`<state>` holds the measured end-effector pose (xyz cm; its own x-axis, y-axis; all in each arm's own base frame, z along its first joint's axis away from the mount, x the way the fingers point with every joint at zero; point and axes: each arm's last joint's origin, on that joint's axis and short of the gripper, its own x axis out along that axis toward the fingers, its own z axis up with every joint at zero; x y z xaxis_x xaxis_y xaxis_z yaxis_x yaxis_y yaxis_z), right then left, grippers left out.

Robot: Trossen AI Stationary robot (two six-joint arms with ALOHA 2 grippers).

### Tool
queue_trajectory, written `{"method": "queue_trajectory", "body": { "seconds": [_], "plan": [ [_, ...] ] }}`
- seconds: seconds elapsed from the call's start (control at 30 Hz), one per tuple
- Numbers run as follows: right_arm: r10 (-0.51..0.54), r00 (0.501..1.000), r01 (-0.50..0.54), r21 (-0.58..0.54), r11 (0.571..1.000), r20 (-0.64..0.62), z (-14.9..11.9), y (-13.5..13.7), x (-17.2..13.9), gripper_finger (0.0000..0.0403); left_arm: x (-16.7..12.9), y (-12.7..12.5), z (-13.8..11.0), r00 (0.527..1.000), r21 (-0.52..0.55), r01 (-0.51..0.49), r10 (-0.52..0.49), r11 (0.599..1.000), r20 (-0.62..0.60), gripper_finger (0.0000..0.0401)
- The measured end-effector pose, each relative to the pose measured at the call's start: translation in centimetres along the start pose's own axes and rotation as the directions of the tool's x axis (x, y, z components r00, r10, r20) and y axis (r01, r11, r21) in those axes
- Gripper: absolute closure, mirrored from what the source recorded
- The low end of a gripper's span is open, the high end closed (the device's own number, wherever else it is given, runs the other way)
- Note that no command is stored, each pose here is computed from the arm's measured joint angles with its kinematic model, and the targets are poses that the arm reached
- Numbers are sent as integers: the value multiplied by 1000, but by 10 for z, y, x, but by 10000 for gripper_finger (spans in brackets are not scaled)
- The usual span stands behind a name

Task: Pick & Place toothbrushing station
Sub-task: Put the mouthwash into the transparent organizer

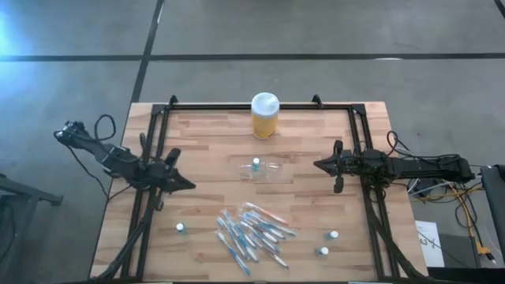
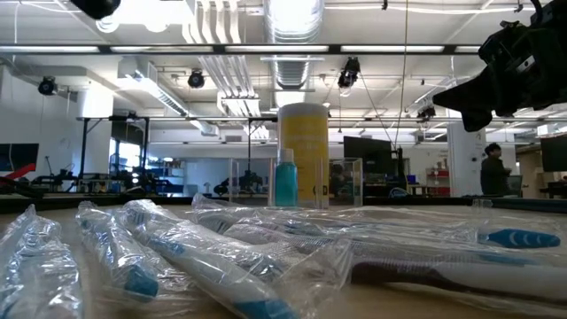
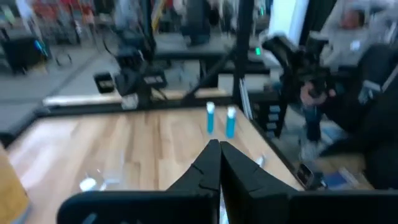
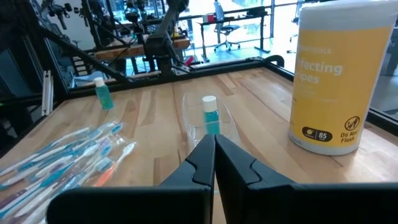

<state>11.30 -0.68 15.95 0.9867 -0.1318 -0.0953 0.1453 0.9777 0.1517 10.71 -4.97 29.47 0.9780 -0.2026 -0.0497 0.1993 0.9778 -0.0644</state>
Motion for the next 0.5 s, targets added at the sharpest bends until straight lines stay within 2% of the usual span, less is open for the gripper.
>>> {"method": "queue_trajectory", "body": {
  "seconds": [0.23, 0.3, 0.5],
  "plan": [
    [-1, 1000, 1, -8, 1000, -3, 0, 0, 0, 394, -7, 6, -48, 998, -73, 19, -14, 997, 64, 399],
    [-2, 1000, 2, -9, 1000, -9, -1, 0, 0, 394, -5, 6, -64, 999, -66, 19, -17, 998, 32, 399],
    [-4, 1000, 4, -10, 1000, -20, -2, 0, 0, 394, -4, 6, -86, 997, -71, 70, -67, 995, 45, 398]
  ]
}}
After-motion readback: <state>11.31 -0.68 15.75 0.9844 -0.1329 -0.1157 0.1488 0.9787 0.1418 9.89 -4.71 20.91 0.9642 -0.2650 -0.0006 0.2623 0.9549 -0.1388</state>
